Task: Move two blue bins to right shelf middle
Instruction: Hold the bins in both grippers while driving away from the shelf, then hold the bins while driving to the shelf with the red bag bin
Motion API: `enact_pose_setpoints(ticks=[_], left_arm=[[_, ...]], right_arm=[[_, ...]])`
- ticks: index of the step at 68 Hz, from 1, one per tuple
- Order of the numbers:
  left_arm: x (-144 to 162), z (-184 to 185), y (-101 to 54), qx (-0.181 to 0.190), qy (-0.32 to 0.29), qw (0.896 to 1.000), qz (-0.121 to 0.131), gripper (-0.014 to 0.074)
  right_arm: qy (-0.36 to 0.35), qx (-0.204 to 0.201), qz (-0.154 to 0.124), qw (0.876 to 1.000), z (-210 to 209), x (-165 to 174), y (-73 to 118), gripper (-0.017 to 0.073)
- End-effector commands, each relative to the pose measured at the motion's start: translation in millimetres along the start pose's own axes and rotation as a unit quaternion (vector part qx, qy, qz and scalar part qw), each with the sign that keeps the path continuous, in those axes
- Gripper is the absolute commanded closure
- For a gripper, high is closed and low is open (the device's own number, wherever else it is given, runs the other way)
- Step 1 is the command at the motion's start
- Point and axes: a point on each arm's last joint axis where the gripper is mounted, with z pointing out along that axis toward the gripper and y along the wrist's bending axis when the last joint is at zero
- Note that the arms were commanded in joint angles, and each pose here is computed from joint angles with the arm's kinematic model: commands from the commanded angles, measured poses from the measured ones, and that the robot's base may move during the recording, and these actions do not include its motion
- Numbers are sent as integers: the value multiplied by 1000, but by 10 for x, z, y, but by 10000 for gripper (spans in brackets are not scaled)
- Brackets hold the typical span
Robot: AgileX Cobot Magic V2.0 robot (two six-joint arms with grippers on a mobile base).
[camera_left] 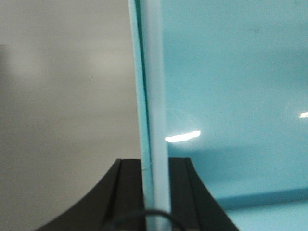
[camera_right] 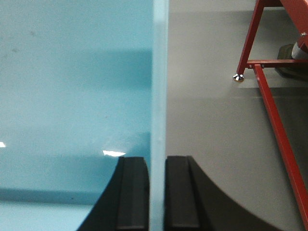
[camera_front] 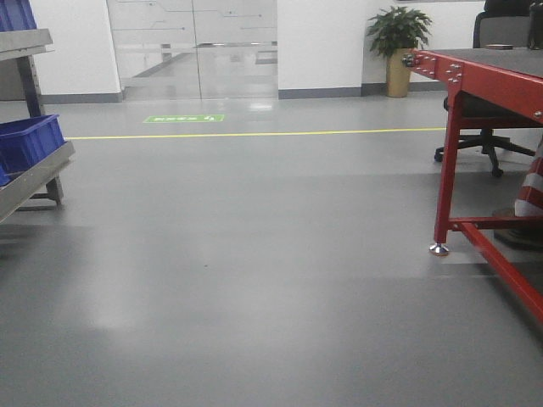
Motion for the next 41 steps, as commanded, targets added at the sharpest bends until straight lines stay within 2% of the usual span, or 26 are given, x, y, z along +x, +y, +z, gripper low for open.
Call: enact_pose_setpoints(ticks=[1,41], left_arm=[[-117,-108,52,-8,-49,999,15,704],[-117,-108,52,-8,-49,999,15,704]], right_arm=[[-59,7,-18,998,-134,-133,-60,726],[-59,7,-18,998,-134,-133,-60,726]])
